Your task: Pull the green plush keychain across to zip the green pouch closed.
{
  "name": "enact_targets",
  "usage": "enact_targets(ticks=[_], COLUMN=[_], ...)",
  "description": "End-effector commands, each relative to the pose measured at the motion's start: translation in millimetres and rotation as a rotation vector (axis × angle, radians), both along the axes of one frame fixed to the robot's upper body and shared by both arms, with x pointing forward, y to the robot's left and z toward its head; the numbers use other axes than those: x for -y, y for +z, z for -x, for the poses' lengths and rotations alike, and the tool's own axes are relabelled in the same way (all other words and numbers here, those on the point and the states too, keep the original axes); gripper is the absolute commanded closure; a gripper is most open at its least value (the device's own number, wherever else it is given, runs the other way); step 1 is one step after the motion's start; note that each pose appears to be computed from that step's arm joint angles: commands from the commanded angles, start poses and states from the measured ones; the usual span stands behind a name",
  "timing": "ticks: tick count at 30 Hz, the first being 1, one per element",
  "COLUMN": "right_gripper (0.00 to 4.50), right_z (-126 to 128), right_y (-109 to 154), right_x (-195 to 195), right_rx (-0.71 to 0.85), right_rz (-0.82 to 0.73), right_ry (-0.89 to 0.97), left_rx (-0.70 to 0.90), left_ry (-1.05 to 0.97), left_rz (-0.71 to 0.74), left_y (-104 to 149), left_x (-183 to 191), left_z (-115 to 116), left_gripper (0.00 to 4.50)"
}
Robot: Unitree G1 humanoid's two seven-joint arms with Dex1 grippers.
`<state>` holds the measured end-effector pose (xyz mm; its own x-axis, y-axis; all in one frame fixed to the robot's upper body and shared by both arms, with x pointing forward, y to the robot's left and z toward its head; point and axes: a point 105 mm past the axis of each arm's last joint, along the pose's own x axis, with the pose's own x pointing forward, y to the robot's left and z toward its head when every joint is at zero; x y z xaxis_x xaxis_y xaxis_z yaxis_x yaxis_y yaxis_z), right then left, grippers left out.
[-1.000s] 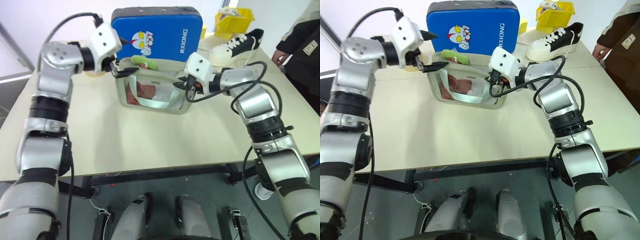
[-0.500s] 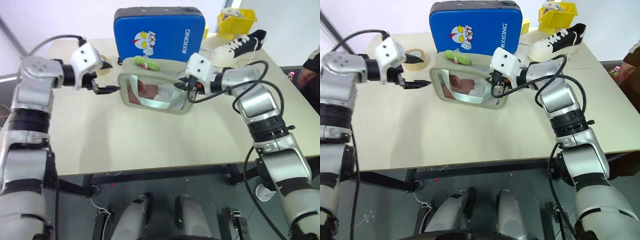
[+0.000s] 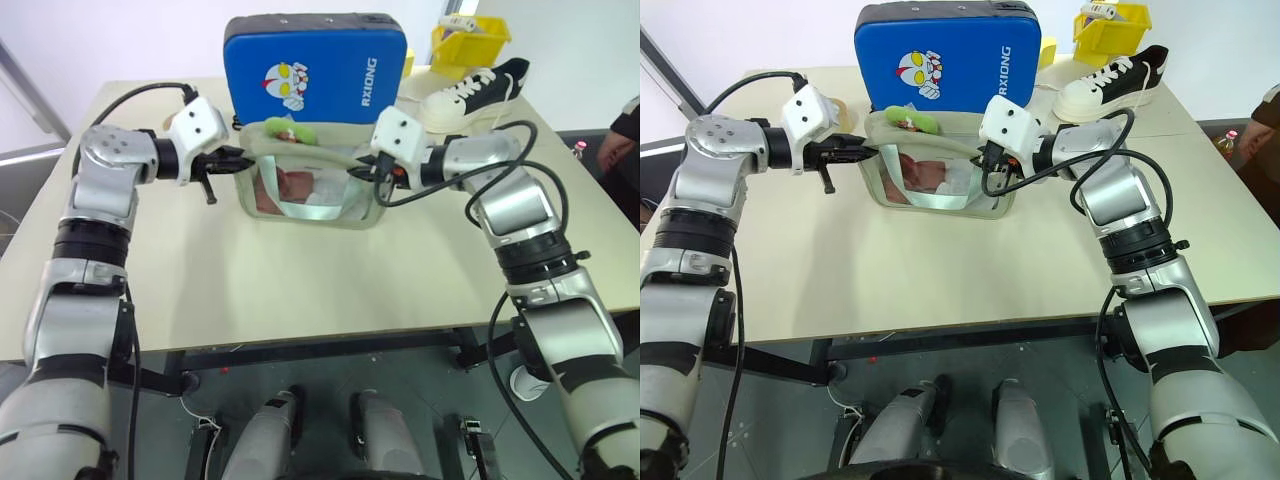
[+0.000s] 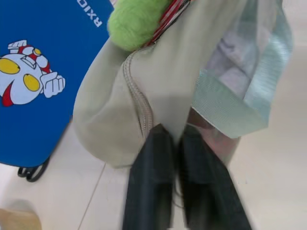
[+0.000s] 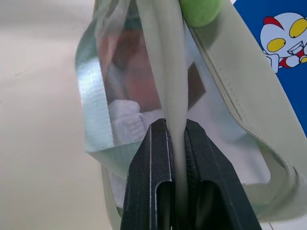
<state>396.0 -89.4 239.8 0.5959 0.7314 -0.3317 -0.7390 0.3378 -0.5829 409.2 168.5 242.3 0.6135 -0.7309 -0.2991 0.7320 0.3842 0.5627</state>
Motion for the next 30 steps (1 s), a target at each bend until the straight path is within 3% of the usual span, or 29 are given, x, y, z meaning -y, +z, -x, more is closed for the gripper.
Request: enact_targets(ticks=[1,6,9,15,18,21,25,30], right_gripper=[4.50,4.50,3.36,0.43,0.43,0.43,0.43,0.43], right_z=[7,10,12,33,45,26,10,10], right_y=[29,35,39,65,88,100,95,76], right_x=[-6,-3,3,11,10,-5,-46,-75], right_rx=[0.098,0.072,0.050,-0.029,-0.103,-0.079,-0.118,-0.152], right_rz=[-0.030,-0.046,-0.044,-0.022,-0.074,-0.179,-0.333,-0.326], right_ry=[0.034,0.042,0.046,0.140,0.218,0.168,0.141,0.168], left_rx=[0.020,-0.088,-0.094,-0.077,-0.064,-0.062,-0.060,-0.060], left_ry=[-0.056,-0.083,-0.061,-0.012,0.003,-0.002,-0.005,-0.008], left_rz=[0.099,0.172,0.175,0.182,0.206,0.211,0.208,0.207], left_y=[26,33,30,19,20,20,19,19], left_x=[11,16,16,13,14,16,18,18], left_z=[11,32,38,36,33,33,33,33], left_gripper=[4.44,4.44,4.50,4.50,4.50,4.50,4.50,4.50])
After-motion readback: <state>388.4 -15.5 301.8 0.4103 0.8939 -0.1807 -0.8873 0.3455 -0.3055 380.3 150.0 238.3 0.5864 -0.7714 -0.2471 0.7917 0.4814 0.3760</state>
